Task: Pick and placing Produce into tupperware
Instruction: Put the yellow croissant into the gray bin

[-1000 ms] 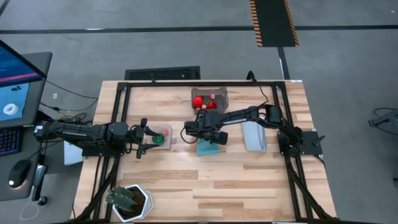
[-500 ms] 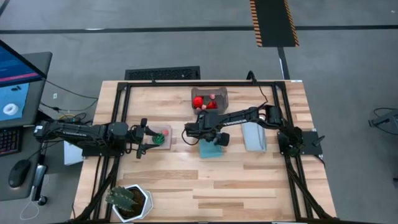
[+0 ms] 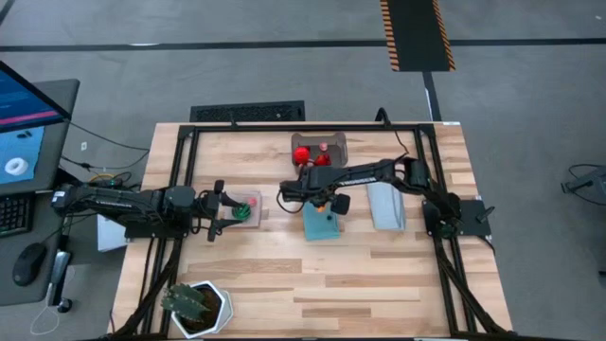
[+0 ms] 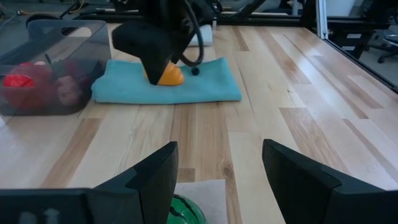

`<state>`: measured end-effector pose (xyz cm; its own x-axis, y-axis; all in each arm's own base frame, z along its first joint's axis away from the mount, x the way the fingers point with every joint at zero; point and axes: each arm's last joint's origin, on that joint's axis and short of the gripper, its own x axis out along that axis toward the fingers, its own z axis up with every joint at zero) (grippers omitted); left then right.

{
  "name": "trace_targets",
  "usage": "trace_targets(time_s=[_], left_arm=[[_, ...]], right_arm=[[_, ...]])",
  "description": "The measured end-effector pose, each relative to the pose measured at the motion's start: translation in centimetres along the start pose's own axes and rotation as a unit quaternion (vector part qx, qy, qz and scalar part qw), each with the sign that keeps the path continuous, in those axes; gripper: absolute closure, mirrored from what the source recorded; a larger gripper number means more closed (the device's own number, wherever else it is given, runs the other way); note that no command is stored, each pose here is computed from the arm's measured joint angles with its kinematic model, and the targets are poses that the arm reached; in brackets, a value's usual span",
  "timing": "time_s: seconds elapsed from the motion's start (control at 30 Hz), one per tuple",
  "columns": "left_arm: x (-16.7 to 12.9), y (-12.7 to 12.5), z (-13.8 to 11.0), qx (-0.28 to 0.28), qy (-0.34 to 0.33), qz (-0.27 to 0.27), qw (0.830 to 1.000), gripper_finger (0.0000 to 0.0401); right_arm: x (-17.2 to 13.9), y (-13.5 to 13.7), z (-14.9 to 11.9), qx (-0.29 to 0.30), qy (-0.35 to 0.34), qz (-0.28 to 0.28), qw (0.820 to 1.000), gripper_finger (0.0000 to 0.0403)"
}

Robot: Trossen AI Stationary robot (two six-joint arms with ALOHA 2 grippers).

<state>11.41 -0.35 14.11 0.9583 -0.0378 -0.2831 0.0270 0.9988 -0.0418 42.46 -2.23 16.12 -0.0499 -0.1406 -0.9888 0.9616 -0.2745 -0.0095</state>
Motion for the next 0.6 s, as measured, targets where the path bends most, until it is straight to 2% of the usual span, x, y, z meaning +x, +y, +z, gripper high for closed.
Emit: trace_targets(time_s=[0.27,0.6], left_arm=[[0.00,0.00,0.00,-0.003,0.000,0.000,1.000,0.0177],[0.00,0.00,0.01,-0.001,0.000,0.000,1.000,0.0177]], right_arm=[[0.11,0.45,1.03,-0.016,-0.002,0.011,1.000,0.0010],[0.07,0.43,0.94,-0.014,0.010,0.009,1.000,0.0063]])
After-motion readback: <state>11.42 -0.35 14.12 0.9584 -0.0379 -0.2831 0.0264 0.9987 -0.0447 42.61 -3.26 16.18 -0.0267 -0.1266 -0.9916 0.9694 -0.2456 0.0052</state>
